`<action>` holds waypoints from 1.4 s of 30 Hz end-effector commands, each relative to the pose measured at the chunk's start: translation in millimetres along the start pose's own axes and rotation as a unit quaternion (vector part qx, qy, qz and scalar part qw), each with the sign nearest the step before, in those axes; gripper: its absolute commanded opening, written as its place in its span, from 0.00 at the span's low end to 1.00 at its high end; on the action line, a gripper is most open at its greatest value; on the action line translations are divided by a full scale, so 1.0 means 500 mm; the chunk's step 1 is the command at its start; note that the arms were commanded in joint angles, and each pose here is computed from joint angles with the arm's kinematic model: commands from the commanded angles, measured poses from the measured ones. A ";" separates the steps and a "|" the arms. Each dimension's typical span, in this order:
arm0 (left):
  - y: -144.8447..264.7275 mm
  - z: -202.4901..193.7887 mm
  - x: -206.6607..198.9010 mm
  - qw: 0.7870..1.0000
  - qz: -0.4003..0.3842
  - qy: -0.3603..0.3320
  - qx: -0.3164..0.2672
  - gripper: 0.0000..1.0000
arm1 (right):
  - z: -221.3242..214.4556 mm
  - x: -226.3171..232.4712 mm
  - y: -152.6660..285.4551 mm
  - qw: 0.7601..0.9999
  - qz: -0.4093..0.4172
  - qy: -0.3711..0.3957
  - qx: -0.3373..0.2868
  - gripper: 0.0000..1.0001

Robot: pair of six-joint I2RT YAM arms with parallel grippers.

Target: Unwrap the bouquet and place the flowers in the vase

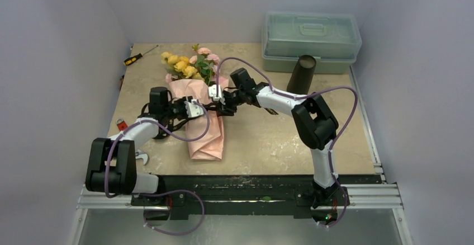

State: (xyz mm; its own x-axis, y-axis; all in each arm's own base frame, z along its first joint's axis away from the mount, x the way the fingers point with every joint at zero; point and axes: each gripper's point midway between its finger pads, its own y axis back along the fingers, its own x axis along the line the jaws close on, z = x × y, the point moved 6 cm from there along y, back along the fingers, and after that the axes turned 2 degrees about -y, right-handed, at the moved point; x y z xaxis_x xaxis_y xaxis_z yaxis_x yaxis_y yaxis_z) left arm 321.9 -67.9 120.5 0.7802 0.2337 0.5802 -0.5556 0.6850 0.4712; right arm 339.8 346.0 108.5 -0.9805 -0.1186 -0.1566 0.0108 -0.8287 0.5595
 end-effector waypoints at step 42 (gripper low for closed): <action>-0.033 0.069 0.029 0.999 0.011 -0.026 -0.034 0.44 | 0.072 -0.027 0.032 0.998 -0.007 -0.029 -0.046 0.39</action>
State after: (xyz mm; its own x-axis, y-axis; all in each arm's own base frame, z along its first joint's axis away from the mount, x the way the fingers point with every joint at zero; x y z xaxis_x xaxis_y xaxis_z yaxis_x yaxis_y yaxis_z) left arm 319.3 -85.9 133.6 0.7703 0.2446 0.5890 -0.5630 0.6946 0.4478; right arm 343.3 338.2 131.5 -0.9930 -0.0707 -0.0950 0.0088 -0.8440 0.5363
